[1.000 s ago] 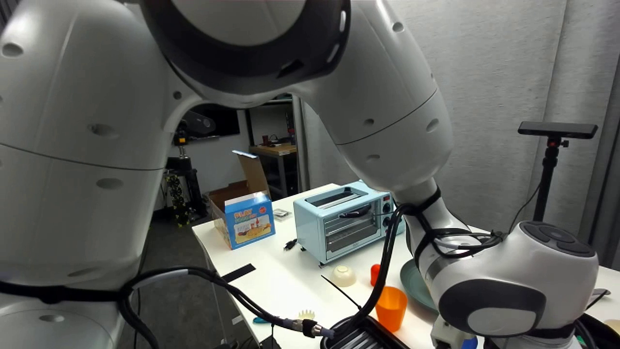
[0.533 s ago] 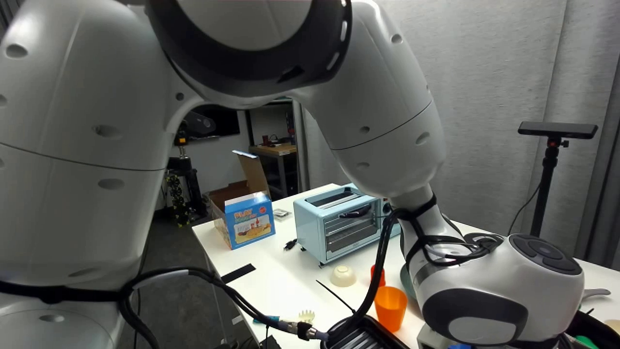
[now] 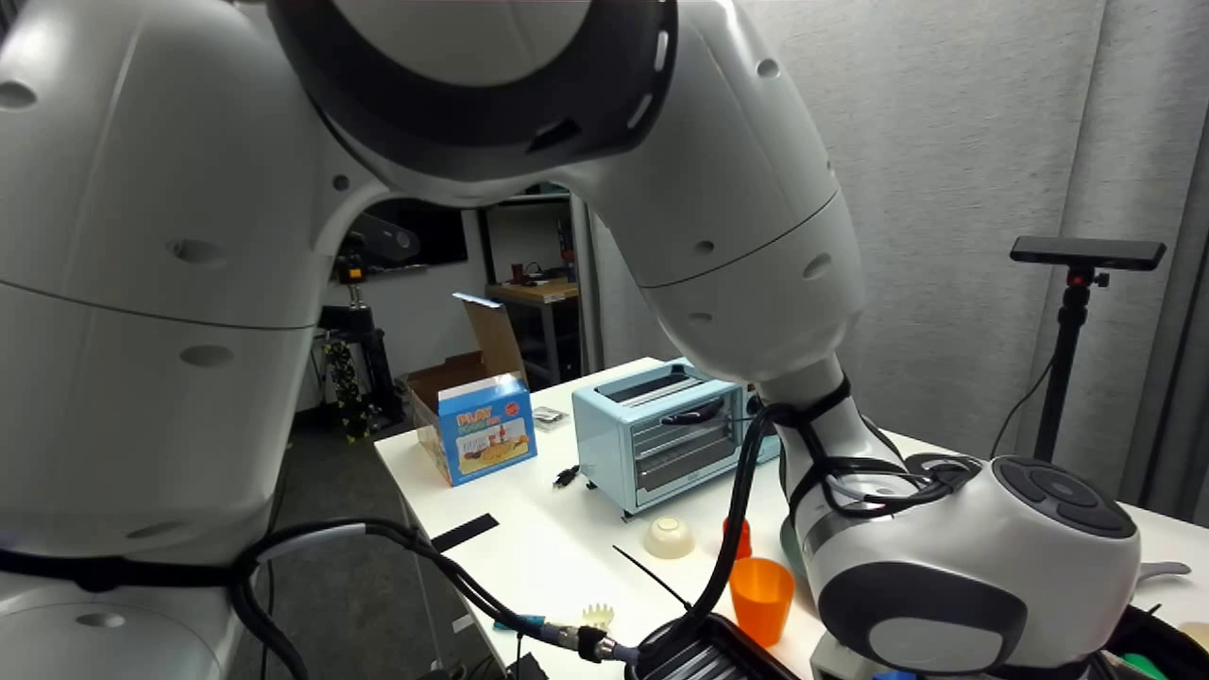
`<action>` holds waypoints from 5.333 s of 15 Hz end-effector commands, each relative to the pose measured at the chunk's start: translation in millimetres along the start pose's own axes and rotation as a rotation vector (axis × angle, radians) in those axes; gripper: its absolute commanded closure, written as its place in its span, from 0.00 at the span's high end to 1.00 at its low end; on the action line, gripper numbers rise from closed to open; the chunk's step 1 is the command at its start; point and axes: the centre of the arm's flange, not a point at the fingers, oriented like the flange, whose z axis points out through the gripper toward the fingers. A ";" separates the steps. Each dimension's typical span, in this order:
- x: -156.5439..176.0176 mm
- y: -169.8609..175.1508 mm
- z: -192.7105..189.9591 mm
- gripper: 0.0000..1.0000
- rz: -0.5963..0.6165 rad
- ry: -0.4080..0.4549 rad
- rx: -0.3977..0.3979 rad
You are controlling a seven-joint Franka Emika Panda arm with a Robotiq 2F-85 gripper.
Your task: Put the dishing spoon in the blue cup
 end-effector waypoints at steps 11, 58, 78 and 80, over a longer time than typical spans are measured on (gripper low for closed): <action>-20.5 17.0 -46.9 0.04 0.005 0.075 0.029; -83.4 -90.3 -195.3 0.04 -0.194 0.375 -0.067; -72.9 -111.1 -129.1 0.04 -0.256 0.334 -0.167; -78.0 -111.1 -120.8 0.04 -0.266 0.327 -0.175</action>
